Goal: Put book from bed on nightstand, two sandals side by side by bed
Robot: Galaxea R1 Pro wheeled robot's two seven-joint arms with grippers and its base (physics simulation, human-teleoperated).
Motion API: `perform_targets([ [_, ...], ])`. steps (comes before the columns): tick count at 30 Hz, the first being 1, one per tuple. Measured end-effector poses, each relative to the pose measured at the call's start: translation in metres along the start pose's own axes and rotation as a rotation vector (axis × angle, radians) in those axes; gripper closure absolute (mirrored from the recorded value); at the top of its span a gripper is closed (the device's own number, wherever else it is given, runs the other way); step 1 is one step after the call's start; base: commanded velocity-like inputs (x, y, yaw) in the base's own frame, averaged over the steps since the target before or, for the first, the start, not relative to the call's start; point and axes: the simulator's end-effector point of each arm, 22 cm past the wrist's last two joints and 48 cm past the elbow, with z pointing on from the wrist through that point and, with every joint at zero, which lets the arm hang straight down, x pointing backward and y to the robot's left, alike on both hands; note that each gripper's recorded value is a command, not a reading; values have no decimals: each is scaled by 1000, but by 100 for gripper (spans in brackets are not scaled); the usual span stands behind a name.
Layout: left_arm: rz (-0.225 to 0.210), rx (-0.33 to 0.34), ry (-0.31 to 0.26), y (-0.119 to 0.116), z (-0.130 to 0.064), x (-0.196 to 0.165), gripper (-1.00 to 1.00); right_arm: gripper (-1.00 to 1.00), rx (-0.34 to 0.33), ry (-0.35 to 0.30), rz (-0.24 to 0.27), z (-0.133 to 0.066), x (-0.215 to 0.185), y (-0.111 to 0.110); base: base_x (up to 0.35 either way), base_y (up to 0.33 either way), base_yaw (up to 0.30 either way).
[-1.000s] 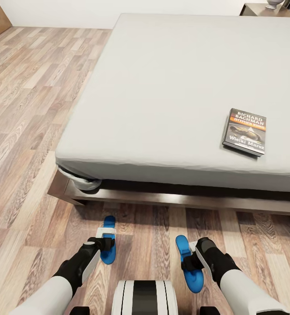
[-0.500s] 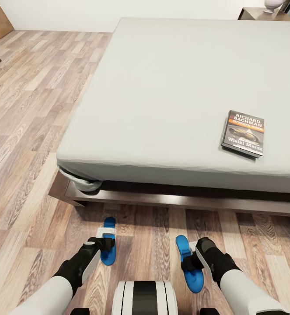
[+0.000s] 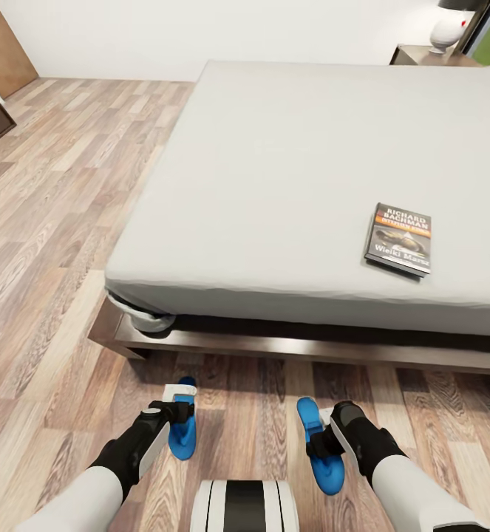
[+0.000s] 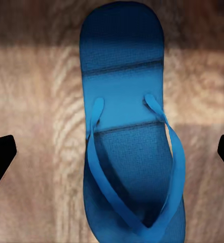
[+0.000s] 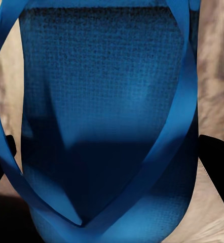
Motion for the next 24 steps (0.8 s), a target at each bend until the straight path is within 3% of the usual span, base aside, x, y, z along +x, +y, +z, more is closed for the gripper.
perform_targets([
  [13,5,1,1,0,-1,-1,-100,100,0,-3,0,-2,-1,0,0,0,0],
  [24,11,1,-28,0,-14,-17,-100,100,7,-39,-1,-19,-11,-2,0,0,0],
])
